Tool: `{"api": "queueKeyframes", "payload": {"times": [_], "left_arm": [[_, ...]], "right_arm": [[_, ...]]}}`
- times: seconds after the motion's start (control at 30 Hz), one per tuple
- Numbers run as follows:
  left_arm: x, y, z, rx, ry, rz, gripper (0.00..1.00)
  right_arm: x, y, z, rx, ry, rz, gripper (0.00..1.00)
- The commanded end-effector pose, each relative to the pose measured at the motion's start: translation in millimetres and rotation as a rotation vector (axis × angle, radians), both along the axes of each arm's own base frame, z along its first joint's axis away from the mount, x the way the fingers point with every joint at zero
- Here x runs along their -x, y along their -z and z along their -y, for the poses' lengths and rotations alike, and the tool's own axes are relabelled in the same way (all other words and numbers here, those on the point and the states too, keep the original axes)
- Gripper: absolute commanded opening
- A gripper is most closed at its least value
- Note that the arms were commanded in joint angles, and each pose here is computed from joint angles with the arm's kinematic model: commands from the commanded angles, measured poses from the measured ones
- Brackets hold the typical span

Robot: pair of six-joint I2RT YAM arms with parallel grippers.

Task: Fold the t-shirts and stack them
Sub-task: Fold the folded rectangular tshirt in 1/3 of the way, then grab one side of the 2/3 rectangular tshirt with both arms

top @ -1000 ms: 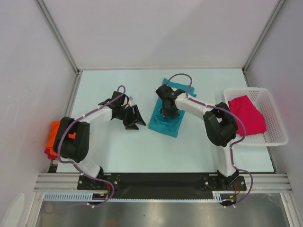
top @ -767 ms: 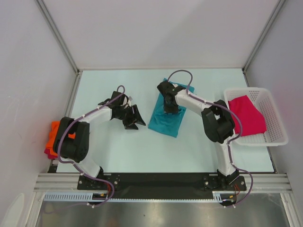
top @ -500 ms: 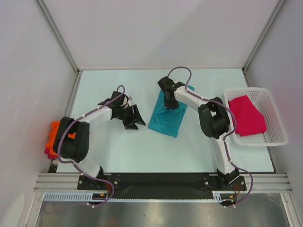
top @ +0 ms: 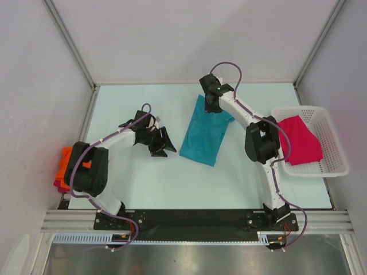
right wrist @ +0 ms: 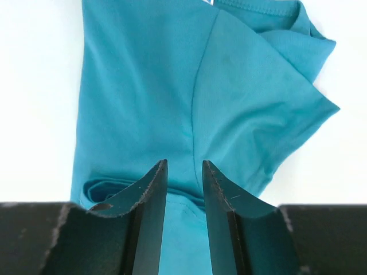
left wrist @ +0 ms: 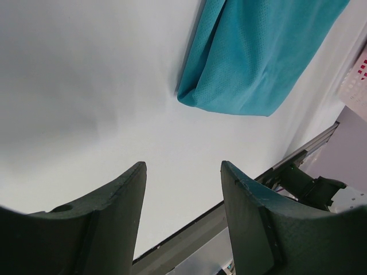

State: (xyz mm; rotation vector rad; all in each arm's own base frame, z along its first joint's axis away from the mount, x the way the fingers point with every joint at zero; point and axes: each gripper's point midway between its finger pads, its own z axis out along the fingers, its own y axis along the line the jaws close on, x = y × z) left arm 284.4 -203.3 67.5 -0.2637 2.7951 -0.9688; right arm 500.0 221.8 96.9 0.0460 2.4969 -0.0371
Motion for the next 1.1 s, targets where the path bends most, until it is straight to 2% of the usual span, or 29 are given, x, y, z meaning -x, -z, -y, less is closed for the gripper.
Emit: {"api": "queueKeyframes", "payload": {"times": [0.0, 0.07, 0.1, 0.13, 0.17, 0.27, 0.33, 0.37, 0.57, 0.83, 1.07], "left_arm": [[-7, -6, -2, 0.006, 0.009, 0.049, 0.6], [-7, -3, -2, 0.005, 0.009, 0.045, 0.6], [-5, 0, -2, 0.006, 0.008, 0.037, 0.6], [-7, -1, 0, 0.016, 0.008, 0.048, 0.6], [-6, 1, 1, 0.025, 0.01, 0.042, 0.6], [-9, 7, 3, 0.033, 0.0, 0.038, 0.6], [-11, 8, 5, 0.043, 0.0, 0.035, 0.6], [-12, 8, 6, 0.047, -0.001, 0.035, 0.6], [-17, 18, 9, 0.051, -0.009, 0.02, 0.6], [-11, 35, 10, 0.045, -0.011, 0.005, 0.6], [-14, 39, 12, 0.051, -0.014, 0.007, 0.6]], "right_arm": [[25, -32, 5, 0.006, -0.011, 0.003, 0.37], [40, -37, 0, -0.04, -0.03, 0.0, 0.39], [49, -61, -3, -0.087, -0.04, 0.04, 0.39], [73, -35, -1, -0.102, -0.058, -0.037, 0.39], [77, -38, -5, -0.15, -0.064, -0.018, 0.43], [120, -32, -6, -0.262, -0.068, -0.053, 0.46], [139, -41, -6, -0.293, -0.06, -0.037, 0.47], [154, -27, 0, -0.281, -0.049, -0.073, 0.47], [202, -7, -4, -0.303, -0.047, -0.139, 0.48], [230, 32, -19, -0.288, -0.059, -0.227, 0.48], [231, 51, -19, -0.263, -0.049, -0.25, 0.49]]}}
